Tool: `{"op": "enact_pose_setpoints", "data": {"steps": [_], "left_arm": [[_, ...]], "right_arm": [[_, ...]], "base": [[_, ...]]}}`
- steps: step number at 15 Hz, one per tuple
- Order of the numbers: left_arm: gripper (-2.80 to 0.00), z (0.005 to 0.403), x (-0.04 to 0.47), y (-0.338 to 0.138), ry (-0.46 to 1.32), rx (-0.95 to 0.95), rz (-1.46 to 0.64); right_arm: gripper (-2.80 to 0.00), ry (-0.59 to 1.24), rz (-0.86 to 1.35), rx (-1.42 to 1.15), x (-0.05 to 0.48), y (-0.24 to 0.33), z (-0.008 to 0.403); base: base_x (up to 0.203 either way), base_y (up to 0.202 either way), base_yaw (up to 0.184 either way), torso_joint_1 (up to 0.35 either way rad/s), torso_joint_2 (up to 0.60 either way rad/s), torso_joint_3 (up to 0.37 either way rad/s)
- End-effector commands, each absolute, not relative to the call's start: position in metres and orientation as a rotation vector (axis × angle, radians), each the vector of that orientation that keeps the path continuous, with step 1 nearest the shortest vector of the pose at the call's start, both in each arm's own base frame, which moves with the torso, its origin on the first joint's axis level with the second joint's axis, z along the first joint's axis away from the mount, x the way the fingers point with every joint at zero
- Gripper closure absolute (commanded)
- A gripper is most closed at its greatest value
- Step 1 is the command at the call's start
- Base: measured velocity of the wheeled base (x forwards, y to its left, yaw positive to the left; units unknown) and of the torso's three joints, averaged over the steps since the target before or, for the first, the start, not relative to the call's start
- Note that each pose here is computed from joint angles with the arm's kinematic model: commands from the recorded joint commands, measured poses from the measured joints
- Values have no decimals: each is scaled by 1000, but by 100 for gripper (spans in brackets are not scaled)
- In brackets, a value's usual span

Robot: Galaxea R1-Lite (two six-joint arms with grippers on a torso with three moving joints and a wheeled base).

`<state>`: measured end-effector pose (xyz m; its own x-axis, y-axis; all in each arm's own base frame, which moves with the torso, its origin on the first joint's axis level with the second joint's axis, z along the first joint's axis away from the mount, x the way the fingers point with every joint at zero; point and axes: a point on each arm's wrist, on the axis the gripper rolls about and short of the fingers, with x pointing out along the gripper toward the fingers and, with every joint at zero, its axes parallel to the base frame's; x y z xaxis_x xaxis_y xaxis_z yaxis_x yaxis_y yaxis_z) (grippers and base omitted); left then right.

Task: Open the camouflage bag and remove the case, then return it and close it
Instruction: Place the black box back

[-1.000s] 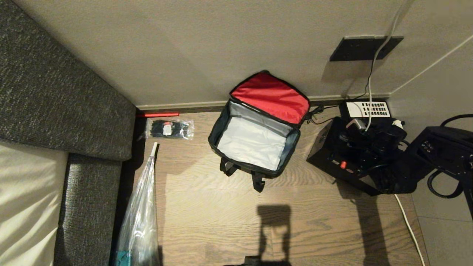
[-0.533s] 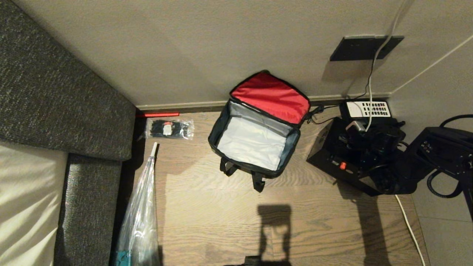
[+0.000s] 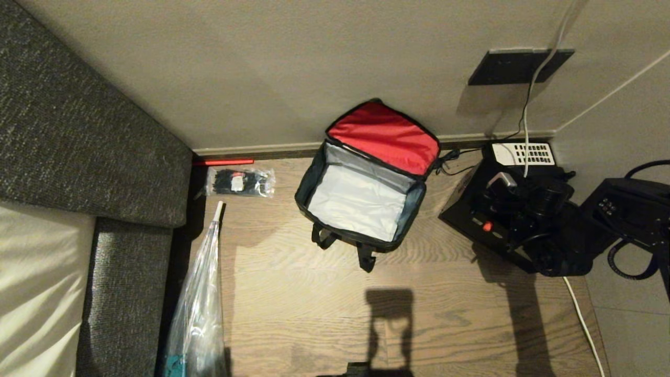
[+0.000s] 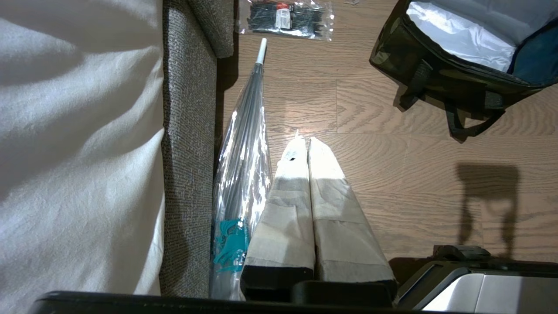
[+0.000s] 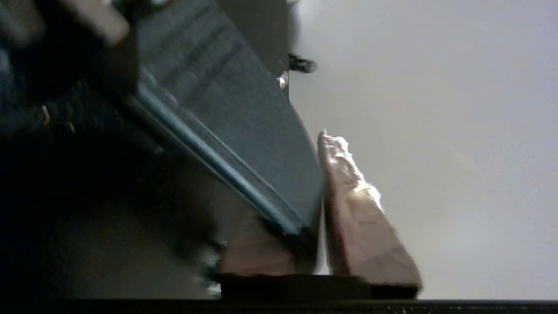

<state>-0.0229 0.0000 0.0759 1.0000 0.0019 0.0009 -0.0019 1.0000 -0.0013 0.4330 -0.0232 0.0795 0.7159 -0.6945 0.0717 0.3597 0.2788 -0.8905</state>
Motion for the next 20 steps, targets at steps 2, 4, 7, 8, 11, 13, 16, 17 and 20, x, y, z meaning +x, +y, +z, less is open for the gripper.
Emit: {"op": "enact_pose_setpoints", "data": {"steps": [2,4,7,8,11,13,16,17,20], "left_arm": [[0,76,-23,0,-5,-2,3],[0,76,-23,0,-5,-2,3],[0,76,-23,0,-5,-2,3],[0,76,-23,0,-5,-2,3],[0,76,-23,0,-5,-2,3],[0,76,-23,0,-5,-2,3],[0,76,-23,0,-5,-2,3],[0,76,-23,0,-5,-2,3],[0,76,-23,0,-5,-2,3]], "right_arm": [[0,338,-737,-1068,417,-16,117],[0,334,-719,-1075,407,-9,135],[0,380,-665,-1100,385,-1,158],[0,381,-662,-1100,376,-1,169],[0,378,-647,-1104,344,5,193],[0,368,-666,-1090,323,23,211],[0,345,-712,-1054,304,39,232],[0,325,-721,-1044,302,40,240],[0,290,-716,-1031,301,47,250]], "base": [[0,0,0,0,0,0],[0,0,0,0,0,0],[0,0,0,0,0,0],[0,0,0,0,0,0],[0,0,0,0,0,0],[0,0,0,0,0,0],[0,0,0,0,0,0],[0,0,0,0,0,0],[0,0,0,0,0,0]]}}
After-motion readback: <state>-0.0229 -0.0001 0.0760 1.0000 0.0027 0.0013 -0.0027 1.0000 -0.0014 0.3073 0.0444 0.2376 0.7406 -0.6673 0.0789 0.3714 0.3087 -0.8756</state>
